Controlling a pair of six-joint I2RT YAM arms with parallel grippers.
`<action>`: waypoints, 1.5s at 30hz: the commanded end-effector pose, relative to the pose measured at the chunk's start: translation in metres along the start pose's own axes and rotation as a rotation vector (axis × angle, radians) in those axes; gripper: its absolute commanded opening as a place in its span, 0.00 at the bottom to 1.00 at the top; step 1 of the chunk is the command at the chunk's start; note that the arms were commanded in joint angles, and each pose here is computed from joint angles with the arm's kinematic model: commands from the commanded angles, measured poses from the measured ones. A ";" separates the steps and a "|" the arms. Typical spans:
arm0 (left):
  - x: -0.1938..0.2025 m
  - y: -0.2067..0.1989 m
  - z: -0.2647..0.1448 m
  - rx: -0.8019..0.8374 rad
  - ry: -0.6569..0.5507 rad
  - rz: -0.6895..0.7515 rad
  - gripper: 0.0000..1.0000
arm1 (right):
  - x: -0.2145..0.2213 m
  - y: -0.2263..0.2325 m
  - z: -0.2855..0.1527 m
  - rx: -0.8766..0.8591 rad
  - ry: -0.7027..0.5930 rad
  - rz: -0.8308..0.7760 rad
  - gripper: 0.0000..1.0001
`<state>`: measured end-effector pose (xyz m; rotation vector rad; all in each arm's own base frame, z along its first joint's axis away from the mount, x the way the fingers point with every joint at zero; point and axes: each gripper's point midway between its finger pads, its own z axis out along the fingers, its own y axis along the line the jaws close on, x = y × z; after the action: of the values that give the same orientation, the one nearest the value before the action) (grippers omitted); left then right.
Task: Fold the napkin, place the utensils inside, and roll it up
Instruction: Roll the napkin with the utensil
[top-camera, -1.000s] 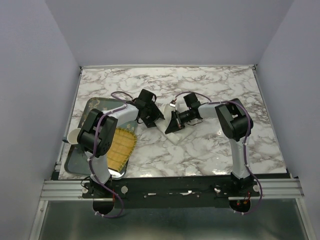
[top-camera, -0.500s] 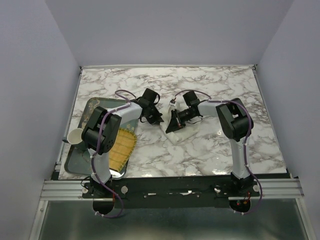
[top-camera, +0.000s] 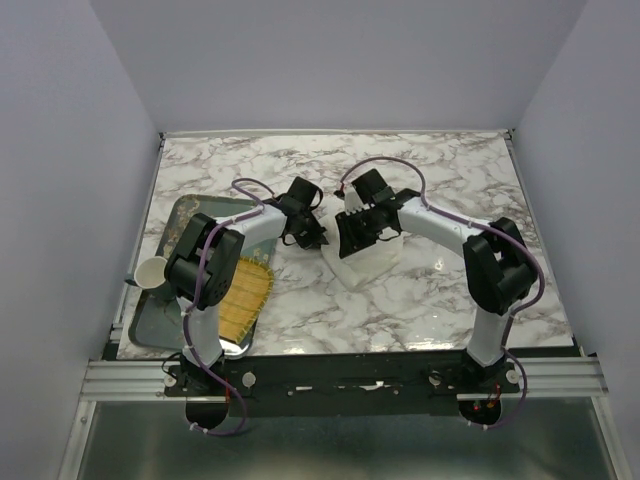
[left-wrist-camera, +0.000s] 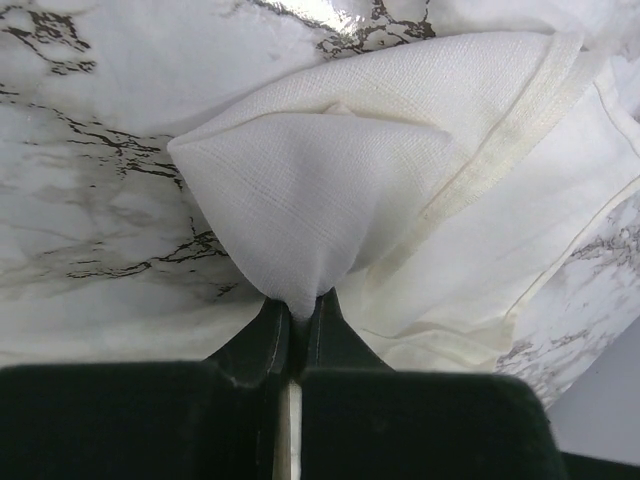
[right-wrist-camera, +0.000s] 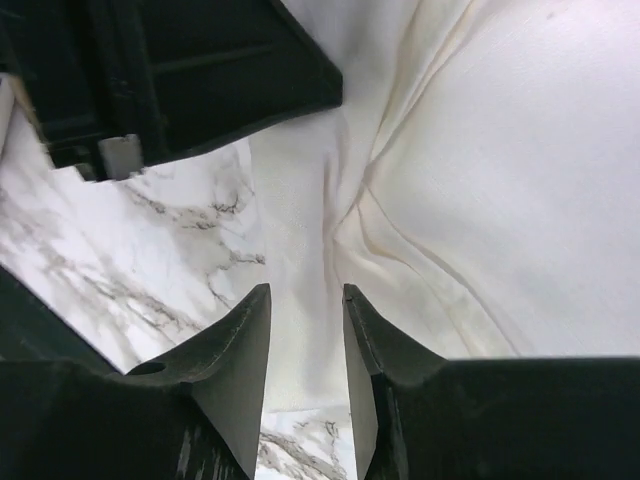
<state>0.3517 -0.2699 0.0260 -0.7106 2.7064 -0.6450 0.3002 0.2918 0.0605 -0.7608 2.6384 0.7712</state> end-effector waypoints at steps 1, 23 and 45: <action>0.030 0.077 0.011 -0.277 0.082 -0.019 0.00 | -0.003 -0.007 -0.012 0.251 -0.036 -0.052 0.43; 0.037 0.070 0.008 -0.271 0.132 -0.067 0.00 | 0.013 -0.003 0.043 0.436 -0.072 -0.218 0.47; 0.039 0.067 0.002 -0.247 0.148 -0.074 0.00 | 0.052 -0.015 0.082 0.407 0.003 -0.229 0.13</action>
<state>0.3506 -0.2659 0.0276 -0.8194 2.7230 -0.6503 0.3047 0.3200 0.0202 -0.7432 2.4160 0.1473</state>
